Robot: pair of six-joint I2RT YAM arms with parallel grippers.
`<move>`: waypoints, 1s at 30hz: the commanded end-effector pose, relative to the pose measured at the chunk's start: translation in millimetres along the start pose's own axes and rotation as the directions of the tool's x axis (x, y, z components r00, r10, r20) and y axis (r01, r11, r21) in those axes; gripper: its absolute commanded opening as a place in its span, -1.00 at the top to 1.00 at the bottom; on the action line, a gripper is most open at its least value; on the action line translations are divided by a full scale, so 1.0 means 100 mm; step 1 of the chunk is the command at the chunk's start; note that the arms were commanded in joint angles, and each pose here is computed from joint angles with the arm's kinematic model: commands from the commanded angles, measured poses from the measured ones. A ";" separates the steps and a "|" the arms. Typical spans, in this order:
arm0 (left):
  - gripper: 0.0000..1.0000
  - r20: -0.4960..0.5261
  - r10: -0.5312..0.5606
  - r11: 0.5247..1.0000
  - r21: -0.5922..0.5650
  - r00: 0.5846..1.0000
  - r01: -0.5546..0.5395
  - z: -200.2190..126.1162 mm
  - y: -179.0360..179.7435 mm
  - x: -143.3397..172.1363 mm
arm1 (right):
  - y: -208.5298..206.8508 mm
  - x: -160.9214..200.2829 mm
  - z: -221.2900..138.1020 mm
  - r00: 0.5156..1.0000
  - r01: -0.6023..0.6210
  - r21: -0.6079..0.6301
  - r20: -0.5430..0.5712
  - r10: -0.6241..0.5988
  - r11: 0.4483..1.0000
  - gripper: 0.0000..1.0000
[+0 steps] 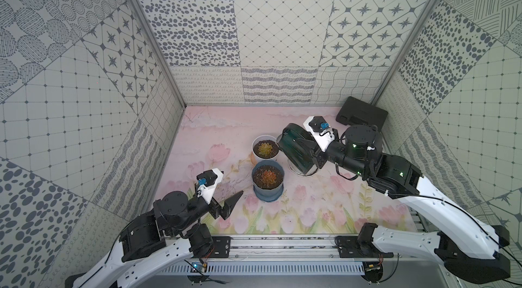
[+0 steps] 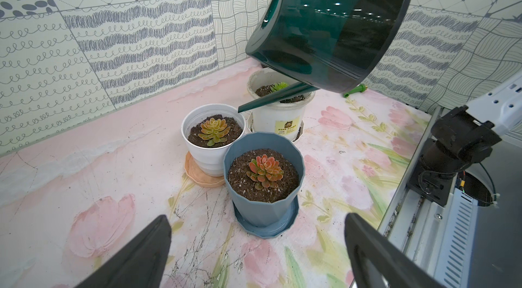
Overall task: Water the succulent around the soil edge
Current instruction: Water the soil of the potted plant with water.
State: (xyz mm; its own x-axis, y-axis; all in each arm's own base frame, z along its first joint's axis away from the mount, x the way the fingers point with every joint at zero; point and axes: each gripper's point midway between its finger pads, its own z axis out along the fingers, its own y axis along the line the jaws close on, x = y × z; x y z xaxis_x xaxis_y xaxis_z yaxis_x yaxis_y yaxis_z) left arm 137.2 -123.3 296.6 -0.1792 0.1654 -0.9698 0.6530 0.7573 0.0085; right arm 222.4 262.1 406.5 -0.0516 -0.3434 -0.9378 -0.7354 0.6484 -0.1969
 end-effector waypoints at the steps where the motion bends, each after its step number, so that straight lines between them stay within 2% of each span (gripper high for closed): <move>1: -0.97 0.018 0.018 1.000 -0.002 1.000 -0.018 0.00 0.00 -0.04 | -0.07 -0.32 -0.04 0.995 0.003 0.032 0.102 -0.006 0.999 1.00; 9: -0.97 0.022 0.016 1.000 0.000 1.000 -0.016 -0.01 0.00 -0.04 | -0.09 -0.29 0.04 0.995 0.022 0.055 0.091 -0.027 0.998 1.00; 17: -0.97 0.022 0.017 1.000 -0.001 1.000 -0.017 -0.01 0.00 -0.04 | -0.16 -0.40 0.03 0.988 0.025 0.098 0.150 -0.039 0.995 1.00; 30: -0.97 0.020 0.016 1.000 -0.002 1.000 -0.016 -0.01 0.00 -0.03 | -0.07 -0.32 0.31 0.991 0.037 0.072 0.124 -0.046 0.997 1.00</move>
State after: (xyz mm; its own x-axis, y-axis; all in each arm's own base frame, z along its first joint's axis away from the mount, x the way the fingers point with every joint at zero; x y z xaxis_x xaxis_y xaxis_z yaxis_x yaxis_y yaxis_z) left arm 136.9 -123.0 296.9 -0.1779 0.1636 -0.9703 0.6530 0.7573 0.0080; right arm 246.8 282.8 402.3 -0.0089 -0.3648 -0.9310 -0.7004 0.6668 -0.2545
